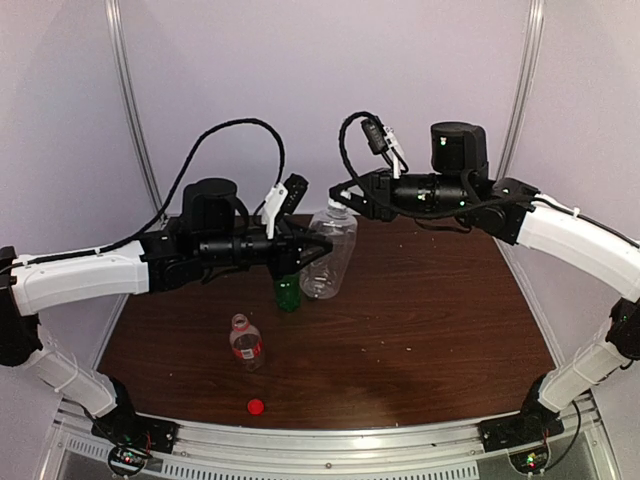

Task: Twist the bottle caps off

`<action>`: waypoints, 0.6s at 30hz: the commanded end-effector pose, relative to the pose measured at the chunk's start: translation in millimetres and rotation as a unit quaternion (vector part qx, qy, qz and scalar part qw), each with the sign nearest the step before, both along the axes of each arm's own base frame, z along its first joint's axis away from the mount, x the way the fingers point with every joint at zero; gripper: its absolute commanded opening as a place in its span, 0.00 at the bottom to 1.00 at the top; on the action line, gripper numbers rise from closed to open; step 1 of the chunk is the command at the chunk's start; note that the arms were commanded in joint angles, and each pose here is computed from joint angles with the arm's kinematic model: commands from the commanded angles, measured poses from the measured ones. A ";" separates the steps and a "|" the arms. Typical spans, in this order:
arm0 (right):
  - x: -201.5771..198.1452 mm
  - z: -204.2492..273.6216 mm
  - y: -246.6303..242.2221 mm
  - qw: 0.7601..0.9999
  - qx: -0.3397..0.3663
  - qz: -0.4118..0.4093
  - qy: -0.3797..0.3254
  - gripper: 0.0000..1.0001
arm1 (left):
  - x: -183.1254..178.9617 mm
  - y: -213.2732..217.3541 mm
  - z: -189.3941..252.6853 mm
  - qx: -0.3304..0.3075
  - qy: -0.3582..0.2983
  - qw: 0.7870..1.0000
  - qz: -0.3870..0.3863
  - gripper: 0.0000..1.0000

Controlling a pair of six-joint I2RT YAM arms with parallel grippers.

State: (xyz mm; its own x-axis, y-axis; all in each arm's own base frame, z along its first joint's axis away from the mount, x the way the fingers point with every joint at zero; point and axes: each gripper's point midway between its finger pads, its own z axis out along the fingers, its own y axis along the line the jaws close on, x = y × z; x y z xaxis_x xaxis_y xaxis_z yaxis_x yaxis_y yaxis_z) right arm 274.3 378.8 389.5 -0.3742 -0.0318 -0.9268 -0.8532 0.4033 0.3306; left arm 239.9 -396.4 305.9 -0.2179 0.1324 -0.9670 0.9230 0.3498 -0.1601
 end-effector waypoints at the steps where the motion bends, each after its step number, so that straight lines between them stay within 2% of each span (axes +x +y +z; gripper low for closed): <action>1: -20.9 9.3 2.7 0.996 0.010 0.078 -0.042 0.11 | -11.0 0.7 31.0 -0.045 -0.034 0.998 -0.022 0.11; 6: -41.0 3.3 7.2 0.979 0.019 0.198 -0.048 0.10 | -26.5 2.3 34.3 -0.058 -0.045 0.996 -0.058 0.11; 11: -66.4 1.7 7.1 0.947 0.042 0.313 -0.063 0.12 | -56.8 0.7 40.6 -0.074 -0.056 0.986 -0.141 0.11; 14: -71.9 3.0 5.5 0.933 0.051 0.350 -0.066 0.13 | -70.7 1.0 43.5 -0.083 -0.055 0.979 -0.181 0.11; 18: -67.6 3.6 5.6 0.933 0.053 0.349 -0.065 0.18 | -73.8 1.3 41.9 -0.083 -0.051 0.977 -0.188 0.11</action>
